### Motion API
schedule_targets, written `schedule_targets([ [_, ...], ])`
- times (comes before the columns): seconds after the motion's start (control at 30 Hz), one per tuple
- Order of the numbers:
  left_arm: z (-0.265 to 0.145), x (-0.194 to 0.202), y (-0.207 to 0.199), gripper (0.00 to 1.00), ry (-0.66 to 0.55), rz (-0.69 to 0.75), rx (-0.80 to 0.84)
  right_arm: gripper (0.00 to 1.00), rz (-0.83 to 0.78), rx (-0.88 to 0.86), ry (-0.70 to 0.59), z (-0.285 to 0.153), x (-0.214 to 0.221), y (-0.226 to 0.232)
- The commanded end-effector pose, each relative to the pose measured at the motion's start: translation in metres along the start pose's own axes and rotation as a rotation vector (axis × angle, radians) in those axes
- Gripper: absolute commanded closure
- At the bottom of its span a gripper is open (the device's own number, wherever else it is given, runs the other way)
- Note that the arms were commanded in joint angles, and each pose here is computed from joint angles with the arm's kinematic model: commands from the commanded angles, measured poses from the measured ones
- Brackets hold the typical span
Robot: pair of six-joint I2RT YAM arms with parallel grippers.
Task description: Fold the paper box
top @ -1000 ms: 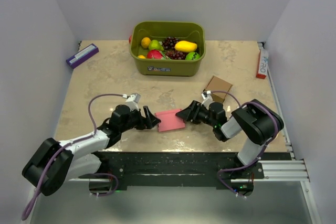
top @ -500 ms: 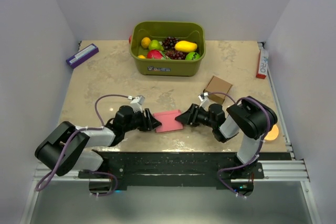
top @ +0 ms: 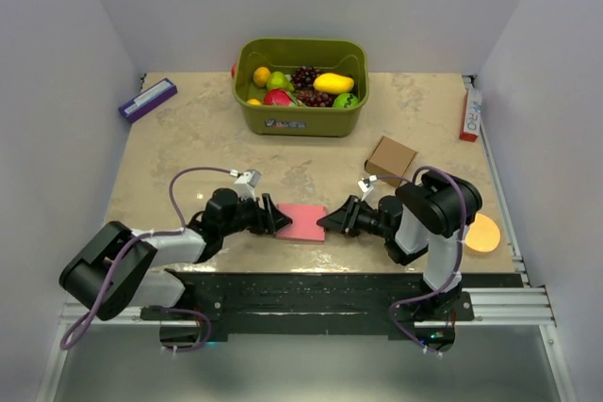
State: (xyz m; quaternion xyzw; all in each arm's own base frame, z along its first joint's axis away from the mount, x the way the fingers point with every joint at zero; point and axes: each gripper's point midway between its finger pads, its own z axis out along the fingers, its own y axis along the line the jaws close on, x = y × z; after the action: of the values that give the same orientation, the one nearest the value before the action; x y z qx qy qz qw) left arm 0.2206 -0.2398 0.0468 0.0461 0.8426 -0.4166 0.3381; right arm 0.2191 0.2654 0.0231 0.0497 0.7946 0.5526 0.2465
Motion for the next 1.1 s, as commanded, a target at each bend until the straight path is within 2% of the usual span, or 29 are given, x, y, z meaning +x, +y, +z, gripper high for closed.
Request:
schedule_targets([
  [0.0,-0.004,-0.035,-0.021,0.27,-0.094,0.093,0.031,0.92,-0.059,-0.084,-0.022,-0.008,0.003,0.017],
  [0.1,-0.009,-0.043,-0.021,0.2,-0.114,0.103,0.007,1.0,-0.081,-0.094,-0.038,-0.01,-0.002,0.024],
  [0.27,-0.017,-0.054,-0.02,0.13,-0.13,0.101,-0.045,1.0,-0.106,-0.109,-0.06,-0.015,-0.008,0.037],
  [0.4,-0.028,-0.06,-0.018,0.09,-0.137,0.047,-0.092,1.0,-0.114,-0.144,-0.093,-0.021,-0.017,0.056],
  [0.53,-0.041,-0.075,-0.032,0.05,-0.177,0.029,-0.067,1.0,-0.13,-0.139,-0.108,-0.026,-0.024,0.07],
  [0.6,-0.049,-0.078,-0.043,0.05,-0.175,0.032,-0.03,1.0,-0.179,-0.17,-0.144,-0.031,-0.036,0.092],
  [0.67,-0.056,-0.085,-0.055,0.04,-0.188,0.042,0.007,1.0,-0.2,-0.113,-0.148,-0.032,-0.042,0.092],
  [0.7,-0.059,-0.086,-0.058,0.04,-0.185,0.041,0.011,1.0,-0.253,-0.148,-0.187,-0.042,-0.052,0.115],
  [0.73,-0.062,-0.091,-0.063,0.04,-0.195,0.043,0.027,1.0,-0.263,-0.054,-0.149,-0.043,-0.047,0.098],
  [0.8,-0.07,-0.098,-0.083,0.04,-0.21,0.046,0.108,1.0,-0.343,-0.067,-0.21,-0.054,-0.064,0.126],
  [0.93,-0.085,-0.115,-0.123,0.04,-0.25,0.076,0.264,1.0,-0.4,-0.032,-0.192,-0.065,-0.065,0.135],
  [1.07,-0.087,-0.11,-0.145,0.04,-0.186,0.123,0.376,1.0,-0.416,-0.074,-0.193,-0.071,-0.064,0.149],
])
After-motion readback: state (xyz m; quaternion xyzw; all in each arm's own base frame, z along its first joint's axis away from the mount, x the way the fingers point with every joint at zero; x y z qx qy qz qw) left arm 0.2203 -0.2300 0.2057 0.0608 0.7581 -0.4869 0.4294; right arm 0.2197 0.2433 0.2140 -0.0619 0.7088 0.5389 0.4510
